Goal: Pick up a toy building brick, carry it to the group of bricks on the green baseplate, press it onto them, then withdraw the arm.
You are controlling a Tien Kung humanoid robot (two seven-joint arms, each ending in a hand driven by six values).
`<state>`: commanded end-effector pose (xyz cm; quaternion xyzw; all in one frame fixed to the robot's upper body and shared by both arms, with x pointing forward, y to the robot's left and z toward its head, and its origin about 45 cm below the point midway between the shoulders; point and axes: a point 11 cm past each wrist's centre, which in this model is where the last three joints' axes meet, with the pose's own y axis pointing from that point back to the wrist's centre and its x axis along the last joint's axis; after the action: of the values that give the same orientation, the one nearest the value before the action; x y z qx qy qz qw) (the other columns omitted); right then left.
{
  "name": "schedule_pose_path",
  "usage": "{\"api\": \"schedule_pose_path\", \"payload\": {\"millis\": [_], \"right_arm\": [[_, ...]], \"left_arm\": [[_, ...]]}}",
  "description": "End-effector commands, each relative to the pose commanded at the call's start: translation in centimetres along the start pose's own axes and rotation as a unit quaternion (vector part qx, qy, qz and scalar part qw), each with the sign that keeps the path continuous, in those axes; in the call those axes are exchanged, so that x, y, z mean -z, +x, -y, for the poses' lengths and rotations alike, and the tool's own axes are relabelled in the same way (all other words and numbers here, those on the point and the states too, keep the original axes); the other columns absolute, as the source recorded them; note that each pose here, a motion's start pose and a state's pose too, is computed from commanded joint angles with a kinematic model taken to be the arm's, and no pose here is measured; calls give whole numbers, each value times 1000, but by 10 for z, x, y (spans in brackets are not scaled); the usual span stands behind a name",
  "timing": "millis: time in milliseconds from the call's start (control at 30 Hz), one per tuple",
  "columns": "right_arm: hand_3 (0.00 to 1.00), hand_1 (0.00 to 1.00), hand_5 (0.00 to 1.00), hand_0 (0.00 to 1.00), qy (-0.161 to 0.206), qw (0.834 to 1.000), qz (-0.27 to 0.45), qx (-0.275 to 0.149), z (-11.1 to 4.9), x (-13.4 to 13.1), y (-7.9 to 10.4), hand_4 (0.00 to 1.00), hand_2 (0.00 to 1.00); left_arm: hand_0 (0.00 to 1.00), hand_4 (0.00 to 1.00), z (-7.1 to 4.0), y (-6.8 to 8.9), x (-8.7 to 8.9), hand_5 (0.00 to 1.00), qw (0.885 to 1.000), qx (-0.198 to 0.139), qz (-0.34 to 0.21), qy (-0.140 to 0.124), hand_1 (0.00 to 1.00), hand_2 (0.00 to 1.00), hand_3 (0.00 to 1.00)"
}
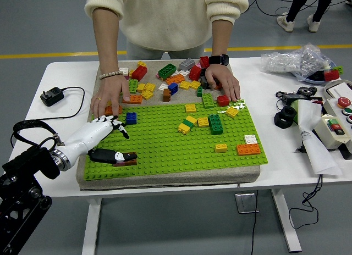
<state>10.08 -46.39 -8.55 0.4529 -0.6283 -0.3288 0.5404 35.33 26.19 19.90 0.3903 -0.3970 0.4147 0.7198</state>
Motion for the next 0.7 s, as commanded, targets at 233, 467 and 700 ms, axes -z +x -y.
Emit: {"api": "schedule_pose_path", "payload": {"millis": [233,467,700], "right_arm": [[737,676,683,761,1,1000,1,-1,0,2,2,998,718],[737,676,683,761,4,1000,3,-3,0,5,3,998,718],[737,676,683,761,6,1000,4,-3,0,7,4,998,718]], "left_arm": [[892,998,5,36,7,427,998,-64,4,4,796,677,665],[795,927,17,55,11,266,996,-76,55,6,742,561,662],[779,933,35,46,16,192,996,-36,77,9,758,574,733]]}}
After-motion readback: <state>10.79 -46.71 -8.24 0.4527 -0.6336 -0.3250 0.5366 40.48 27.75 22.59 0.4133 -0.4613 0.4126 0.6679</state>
